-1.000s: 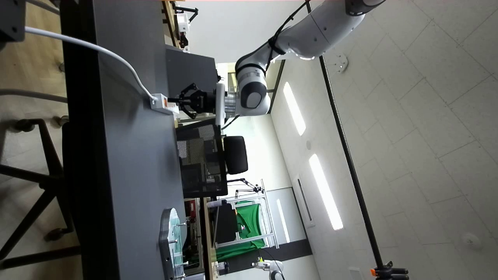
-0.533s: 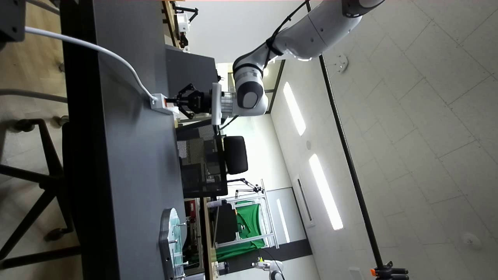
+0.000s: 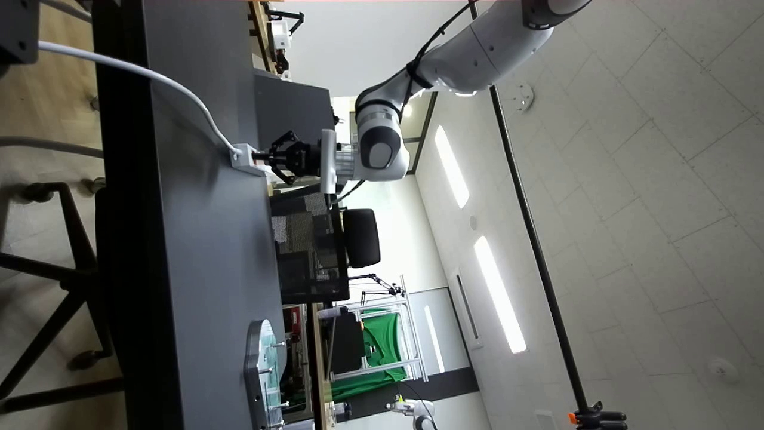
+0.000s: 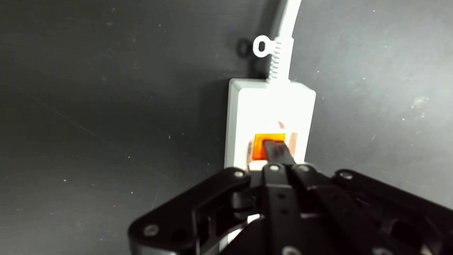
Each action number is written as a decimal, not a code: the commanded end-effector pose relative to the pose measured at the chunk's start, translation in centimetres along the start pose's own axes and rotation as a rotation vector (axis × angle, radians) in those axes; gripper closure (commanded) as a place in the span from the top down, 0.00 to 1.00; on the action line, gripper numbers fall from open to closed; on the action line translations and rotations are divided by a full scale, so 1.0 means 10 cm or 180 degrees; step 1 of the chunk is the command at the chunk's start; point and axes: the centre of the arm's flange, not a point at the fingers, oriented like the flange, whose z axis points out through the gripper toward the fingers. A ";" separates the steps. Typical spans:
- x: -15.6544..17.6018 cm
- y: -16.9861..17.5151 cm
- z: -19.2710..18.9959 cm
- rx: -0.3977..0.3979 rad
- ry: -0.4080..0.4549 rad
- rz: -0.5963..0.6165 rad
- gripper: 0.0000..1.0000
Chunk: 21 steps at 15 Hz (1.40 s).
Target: Push the switch of the extension cord
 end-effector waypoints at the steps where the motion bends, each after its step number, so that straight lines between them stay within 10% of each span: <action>1: 0.04 0.04 0.04 0.0021 0.0034 0.0001 0.00; 21: 0.22 -1.02 0.17 -0.1326 -0.0195 -0.0412 0.00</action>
